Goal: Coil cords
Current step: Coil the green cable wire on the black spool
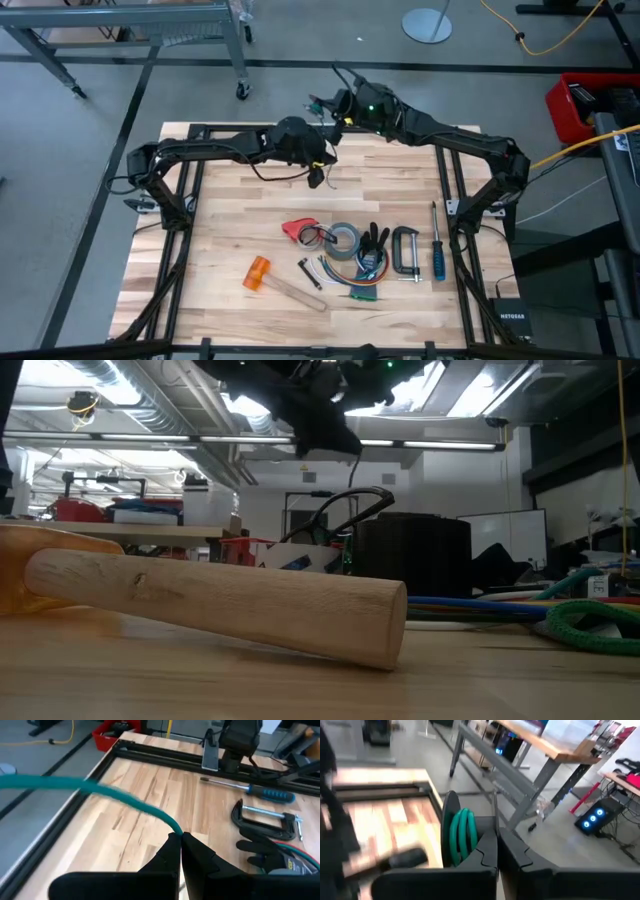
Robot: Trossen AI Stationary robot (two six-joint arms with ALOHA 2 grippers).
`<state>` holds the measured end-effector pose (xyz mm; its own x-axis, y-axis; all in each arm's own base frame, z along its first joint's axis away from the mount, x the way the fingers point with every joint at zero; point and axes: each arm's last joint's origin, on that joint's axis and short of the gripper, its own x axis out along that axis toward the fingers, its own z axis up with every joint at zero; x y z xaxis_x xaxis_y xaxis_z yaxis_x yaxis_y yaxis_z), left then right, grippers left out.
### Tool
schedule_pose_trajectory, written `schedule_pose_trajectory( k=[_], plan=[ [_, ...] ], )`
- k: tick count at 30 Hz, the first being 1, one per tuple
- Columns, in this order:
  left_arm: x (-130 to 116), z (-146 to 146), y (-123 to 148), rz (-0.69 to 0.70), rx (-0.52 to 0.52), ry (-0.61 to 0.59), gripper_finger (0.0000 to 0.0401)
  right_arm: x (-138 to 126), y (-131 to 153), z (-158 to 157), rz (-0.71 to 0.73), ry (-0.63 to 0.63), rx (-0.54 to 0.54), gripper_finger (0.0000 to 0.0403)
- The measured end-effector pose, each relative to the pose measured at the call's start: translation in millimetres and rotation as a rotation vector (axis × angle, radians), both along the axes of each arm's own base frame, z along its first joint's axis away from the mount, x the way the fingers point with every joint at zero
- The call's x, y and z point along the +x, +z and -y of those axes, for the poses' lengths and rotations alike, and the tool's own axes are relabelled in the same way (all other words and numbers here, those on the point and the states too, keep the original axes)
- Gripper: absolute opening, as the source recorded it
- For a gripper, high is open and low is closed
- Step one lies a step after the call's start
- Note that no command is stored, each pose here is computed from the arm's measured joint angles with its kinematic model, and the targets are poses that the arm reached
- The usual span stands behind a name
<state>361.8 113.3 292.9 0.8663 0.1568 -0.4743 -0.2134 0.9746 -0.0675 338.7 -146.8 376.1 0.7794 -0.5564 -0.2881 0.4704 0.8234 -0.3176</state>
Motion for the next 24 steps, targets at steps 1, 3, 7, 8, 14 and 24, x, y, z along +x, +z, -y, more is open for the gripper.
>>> schedule_pose_trajectory(
  k=[1, 3, 7, 8, 14, 24],
  plan=[
    [-2.0, 0.6, 2.3, -0.001, 0.005, -0.003, 0.0, -0.7, -1.8, 0.1, -0.019, -0.001, 0.007, 0.0001],
    [-4.5, 1.4, 7.1, 0.006, 0.025, -0.011, 0.0, -2.0, -5.7, -0.4, -0.059, -0.001, 0.022, 0.0001],
    [-7.7, 0.3, 11.3, 0.009, 0.057, -0.021, 0.0, -3.0, -10.8, -2.5, -0.104, 0.049, 0.061, 0.0001],
    [-8.4, -0.6, 11.5, 0.006, 0.062, -0.021, 0.0, -2.8, -11.1, -3.2, -0.103, 0.073, 0.072, 0.0001],
    [-10.0, -3.2, 10.7, -0.006, 0.061, -0.01, 0.0, -4.4, -15.5, -5.3, -0.143, 0.122, 0.115, 0.0001],
    [-20.0, -5.7, 23.1, 0.012, 0.084, 0.015, 0.0, -11.5, -28.6, -9.4, -0.282, 0.129, 0.194, 0.0001]
  ],
)
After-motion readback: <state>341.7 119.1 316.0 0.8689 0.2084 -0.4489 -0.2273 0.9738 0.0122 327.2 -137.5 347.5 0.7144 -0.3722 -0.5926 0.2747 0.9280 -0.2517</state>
